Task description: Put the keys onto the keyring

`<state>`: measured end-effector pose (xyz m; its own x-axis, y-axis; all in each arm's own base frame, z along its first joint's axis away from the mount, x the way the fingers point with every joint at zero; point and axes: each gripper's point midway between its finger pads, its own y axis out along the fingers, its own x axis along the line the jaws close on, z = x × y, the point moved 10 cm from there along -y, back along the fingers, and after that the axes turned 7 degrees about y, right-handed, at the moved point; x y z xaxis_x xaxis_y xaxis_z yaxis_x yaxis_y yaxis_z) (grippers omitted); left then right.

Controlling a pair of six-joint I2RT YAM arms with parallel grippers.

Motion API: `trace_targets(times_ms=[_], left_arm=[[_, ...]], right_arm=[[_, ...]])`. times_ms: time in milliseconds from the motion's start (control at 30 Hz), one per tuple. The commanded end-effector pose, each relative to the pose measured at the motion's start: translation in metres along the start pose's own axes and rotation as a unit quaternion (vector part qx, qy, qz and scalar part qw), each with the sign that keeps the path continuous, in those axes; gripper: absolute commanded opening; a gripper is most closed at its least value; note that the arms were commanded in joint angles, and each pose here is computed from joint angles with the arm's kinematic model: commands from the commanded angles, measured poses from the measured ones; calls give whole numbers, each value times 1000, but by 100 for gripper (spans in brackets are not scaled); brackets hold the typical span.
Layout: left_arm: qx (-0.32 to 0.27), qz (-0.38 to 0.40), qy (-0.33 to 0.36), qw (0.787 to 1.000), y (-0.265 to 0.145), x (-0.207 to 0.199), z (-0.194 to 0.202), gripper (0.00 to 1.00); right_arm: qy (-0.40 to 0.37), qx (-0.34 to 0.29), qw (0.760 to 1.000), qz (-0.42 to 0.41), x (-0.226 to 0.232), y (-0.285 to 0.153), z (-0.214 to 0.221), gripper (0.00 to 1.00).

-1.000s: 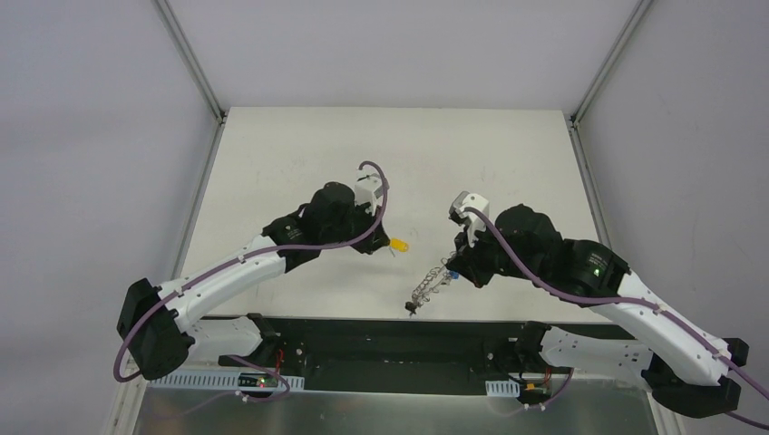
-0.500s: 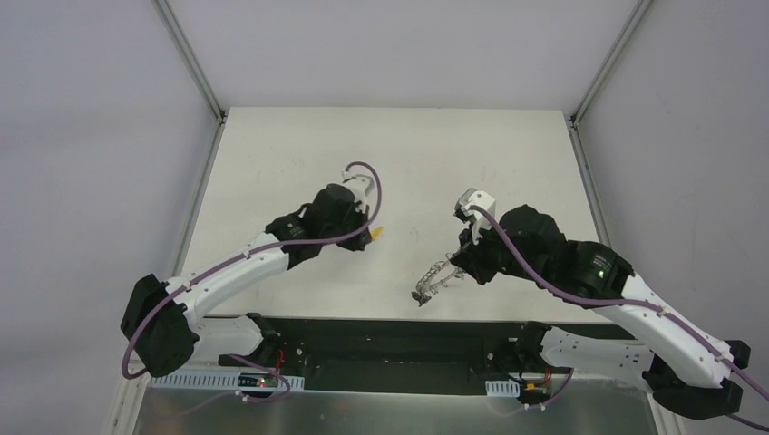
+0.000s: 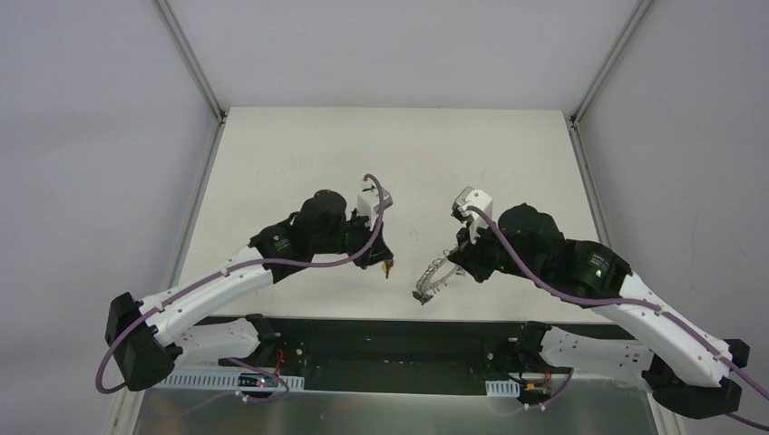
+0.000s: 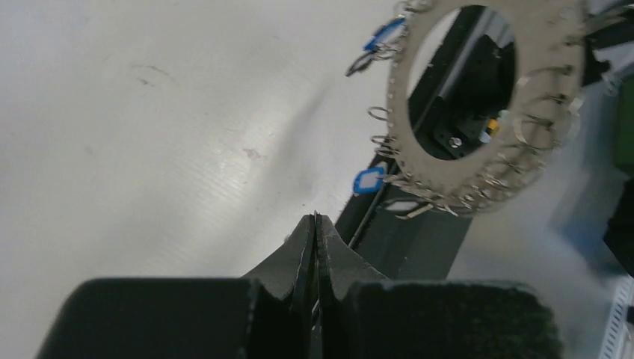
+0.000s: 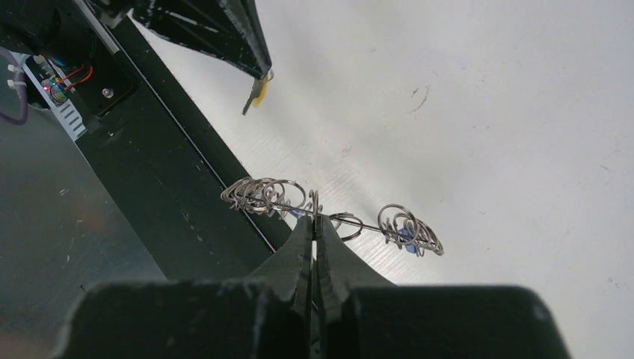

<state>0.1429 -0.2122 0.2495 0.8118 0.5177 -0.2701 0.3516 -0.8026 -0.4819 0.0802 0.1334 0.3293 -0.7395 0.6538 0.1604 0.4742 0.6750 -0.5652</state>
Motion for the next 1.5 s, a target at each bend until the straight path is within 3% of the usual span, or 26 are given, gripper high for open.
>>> trace_targets(times_ms=[0, 233, 500, 1467], left_arm=[[-80, 134, 71, 985, -23, -25, -24, 0], [-144, 225, 128, 955, -42, -42, -31, 0], [-162, 259, 134, 943, -46, -49, -38, 0], [-171, 263, 130, 940, -46, -51, -44, 0]], right_arm=[[-32, -62, 997, -16, 2, 5, -18, 0], [-101, -102, 988, -52, 8, 14, -22, 0], [-178, -147, 971, -65, 23, 23, -25, 0], [-217, -152, 960, -97, 44, 32, -26, 0]])
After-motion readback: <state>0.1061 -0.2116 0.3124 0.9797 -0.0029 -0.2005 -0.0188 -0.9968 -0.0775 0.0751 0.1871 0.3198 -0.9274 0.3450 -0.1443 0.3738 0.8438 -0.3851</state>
